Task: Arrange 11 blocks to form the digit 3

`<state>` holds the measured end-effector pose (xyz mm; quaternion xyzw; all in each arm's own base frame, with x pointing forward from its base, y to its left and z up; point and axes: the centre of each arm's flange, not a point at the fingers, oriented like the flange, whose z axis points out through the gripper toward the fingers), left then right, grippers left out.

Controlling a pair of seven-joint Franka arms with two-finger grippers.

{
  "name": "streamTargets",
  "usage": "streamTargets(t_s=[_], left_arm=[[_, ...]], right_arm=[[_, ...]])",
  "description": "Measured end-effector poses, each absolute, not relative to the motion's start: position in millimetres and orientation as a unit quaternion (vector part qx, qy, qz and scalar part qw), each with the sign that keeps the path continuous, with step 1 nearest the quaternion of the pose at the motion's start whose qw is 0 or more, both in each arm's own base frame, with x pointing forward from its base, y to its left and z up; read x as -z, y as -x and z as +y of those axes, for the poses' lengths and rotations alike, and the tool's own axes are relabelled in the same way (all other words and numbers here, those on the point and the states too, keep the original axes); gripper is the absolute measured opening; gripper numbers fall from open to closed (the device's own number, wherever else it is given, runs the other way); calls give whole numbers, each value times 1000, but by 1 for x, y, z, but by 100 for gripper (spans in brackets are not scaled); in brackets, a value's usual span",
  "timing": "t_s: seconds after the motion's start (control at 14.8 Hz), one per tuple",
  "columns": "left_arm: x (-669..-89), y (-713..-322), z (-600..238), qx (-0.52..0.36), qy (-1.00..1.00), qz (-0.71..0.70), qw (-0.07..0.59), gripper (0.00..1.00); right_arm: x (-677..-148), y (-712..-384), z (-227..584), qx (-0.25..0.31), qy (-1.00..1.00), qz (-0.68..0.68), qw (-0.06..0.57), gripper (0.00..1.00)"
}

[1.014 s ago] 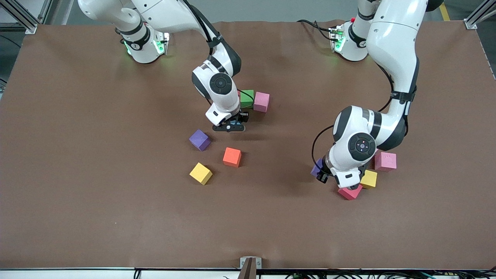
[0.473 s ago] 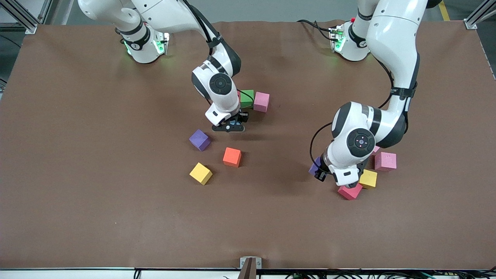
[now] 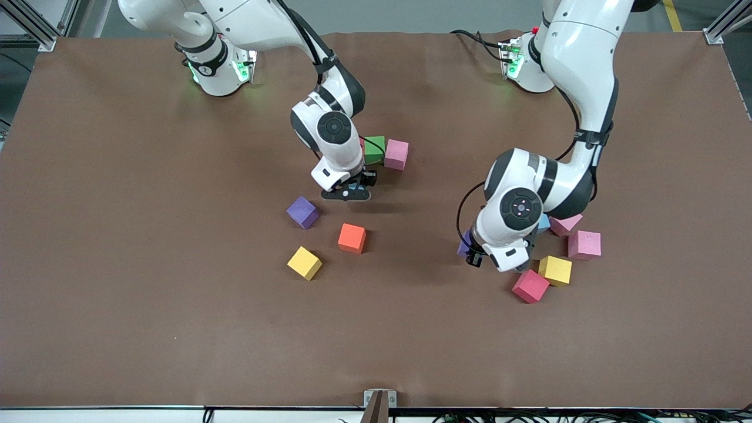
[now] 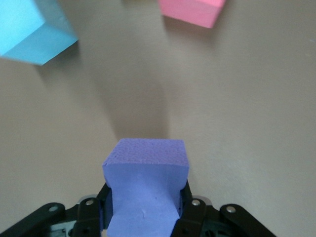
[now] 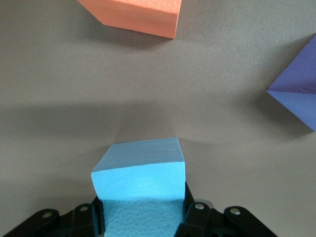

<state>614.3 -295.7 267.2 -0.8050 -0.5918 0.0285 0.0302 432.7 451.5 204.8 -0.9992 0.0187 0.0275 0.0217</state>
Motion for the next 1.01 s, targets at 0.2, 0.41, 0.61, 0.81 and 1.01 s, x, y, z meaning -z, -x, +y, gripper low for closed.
streamTargets(t_s=[0.2, 0.41, 0.61, 0.81, 1.01], left_arm=[[-265, -599, -306, -20, 769, -638, 32, 53], [-264, -583, -316, -12, 742, -670, 16, 53], [-260, -569, -327, -6, 730, -683, 2, 53], [-259, -557, -336, -6, 733, -680, 2, 53], [-261, -553, -337, -6, 733, -681, 3, 53]], right_arm=[[-205, -433, 452, -27, 999, 19, 22, 56], [-204, -433, 452, -27, 999, 19, 22, 56], [-204, -433, 452, -27, 999, 18, 22, 56], [-204, -432, 452, -26, 999, 16, 20, 56], [-204, -432, 452, -26, 999, 16, 20, 56]])
